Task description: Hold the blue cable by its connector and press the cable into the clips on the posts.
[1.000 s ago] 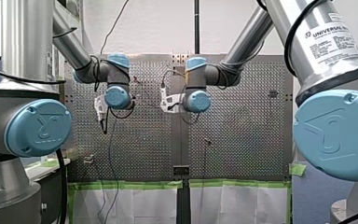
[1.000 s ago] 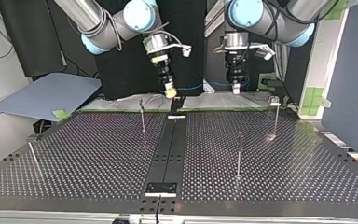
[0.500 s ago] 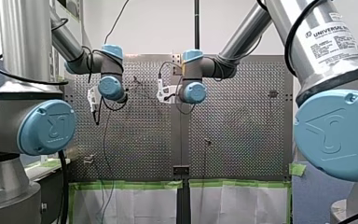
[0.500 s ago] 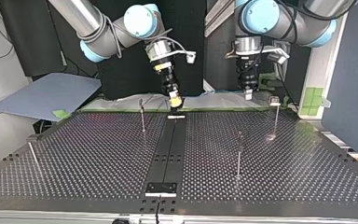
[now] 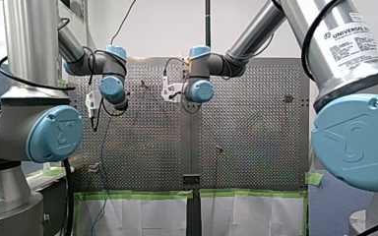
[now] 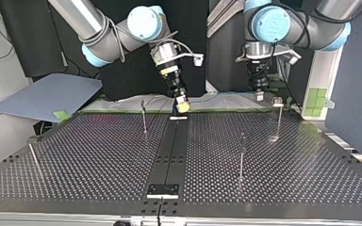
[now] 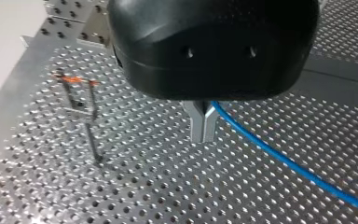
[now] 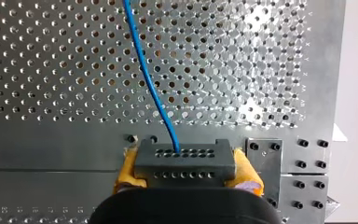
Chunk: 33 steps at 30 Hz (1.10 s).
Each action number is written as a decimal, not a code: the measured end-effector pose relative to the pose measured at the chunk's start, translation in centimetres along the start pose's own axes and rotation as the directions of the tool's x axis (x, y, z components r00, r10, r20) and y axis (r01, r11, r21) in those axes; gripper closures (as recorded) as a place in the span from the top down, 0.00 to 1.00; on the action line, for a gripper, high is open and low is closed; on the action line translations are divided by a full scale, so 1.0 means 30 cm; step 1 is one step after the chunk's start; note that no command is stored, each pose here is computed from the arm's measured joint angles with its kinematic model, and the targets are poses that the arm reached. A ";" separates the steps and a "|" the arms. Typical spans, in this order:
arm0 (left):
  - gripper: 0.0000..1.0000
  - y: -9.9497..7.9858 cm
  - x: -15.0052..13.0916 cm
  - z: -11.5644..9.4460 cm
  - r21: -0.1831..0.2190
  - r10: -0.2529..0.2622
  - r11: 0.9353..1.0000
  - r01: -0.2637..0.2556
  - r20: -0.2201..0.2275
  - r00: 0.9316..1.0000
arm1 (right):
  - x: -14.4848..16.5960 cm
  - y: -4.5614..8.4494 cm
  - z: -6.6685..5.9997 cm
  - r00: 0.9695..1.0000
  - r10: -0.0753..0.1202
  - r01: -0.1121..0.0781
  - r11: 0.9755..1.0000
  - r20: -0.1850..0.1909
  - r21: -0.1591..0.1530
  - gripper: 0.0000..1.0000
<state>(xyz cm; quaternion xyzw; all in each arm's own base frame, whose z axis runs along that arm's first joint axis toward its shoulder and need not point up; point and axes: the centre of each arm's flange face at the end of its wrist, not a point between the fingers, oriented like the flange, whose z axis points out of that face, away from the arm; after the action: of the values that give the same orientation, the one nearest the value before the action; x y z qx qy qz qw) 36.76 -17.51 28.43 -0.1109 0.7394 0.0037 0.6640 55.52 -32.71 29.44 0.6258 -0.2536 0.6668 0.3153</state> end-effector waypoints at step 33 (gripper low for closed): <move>0.00 -0.070 -0.236 0.081 0.061 -0.162 0.986 0.153 0.192 0.968 | 0.082 0.066 0.077 0.998 0.054 -0.055 0.998 -0.038 -0.022 0.00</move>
<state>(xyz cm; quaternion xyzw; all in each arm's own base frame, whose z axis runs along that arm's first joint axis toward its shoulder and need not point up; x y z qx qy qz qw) 40.16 -18.05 35.39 -0.1532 0.6589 -0.0550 0.7344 55.57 -35.49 32.20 0.6025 -0.2725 0.6836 0.3089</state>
